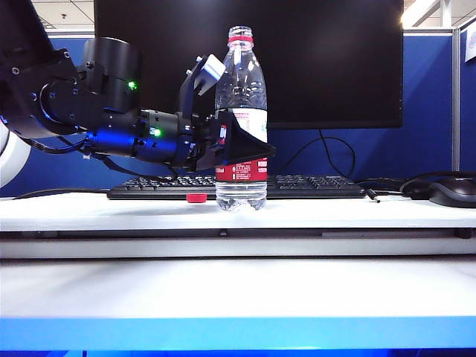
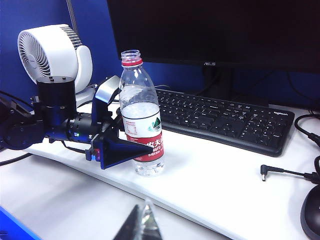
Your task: Unscrew the cap from the plastic bottle on the table.
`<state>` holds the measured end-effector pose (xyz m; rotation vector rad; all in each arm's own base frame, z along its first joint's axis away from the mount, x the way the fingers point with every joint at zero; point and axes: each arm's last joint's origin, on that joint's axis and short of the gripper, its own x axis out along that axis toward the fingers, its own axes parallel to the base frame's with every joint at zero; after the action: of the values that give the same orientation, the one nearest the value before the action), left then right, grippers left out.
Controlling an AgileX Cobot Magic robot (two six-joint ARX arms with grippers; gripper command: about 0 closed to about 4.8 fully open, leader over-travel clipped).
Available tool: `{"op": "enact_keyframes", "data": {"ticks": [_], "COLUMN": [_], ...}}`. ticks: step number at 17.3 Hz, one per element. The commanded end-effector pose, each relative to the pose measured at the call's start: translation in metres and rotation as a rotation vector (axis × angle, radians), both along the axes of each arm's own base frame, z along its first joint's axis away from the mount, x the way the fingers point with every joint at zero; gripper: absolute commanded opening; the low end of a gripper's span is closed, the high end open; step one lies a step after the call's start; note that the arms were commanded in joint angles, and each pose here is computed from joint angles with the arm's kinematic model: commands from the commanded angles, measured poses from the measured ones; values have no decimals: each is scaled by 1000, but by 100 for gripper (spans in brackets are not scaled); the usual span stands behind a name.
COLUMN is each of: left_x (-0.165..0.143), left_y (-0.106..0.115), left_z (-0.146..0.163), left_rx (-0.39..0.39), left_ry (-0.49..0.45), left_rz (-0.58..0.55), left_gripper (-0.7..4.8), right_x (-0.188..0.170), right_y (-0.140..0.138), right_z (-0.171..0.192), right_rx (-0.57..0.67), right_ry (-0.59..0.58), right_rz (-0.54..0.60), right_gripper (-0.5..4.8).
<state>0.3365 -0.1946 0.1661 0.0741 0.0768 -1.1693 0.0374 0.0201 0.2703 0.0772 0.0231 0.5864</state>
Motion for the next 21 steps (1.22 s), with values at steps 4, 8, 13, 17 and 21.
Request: {"op": "enact_keyframes", "data": {"ticks": [4, 8, 13, 17, 21], "left_x": [-6, -12, -17, -22, -21], "left_y": [3, 7, 10, 13, 15], "left_z": [31, 47, 56, 71, 75], "left_rx": [-38, -27, -13, -20, -28], "left_ry": [-63, -53, -26, -93, -119], "left_rz": [-6, -2, -1, 8, 31], "left_gripper": [479, 479, 479, 479, 479], "right_x": [-2, -3, -7, -7, -7], "right_y": [0, -1, -1, -1, -1], "right_z": [4, 8, 14, 14, 14], "right_rx": [14, 44, 49, 64, 79], "right_ry": [-22, -34, -54, -44, -33], "right_rz": [7, 11, 31, 58, 59], "right_gripper": [-6, -6, -6, -6, -6]}}
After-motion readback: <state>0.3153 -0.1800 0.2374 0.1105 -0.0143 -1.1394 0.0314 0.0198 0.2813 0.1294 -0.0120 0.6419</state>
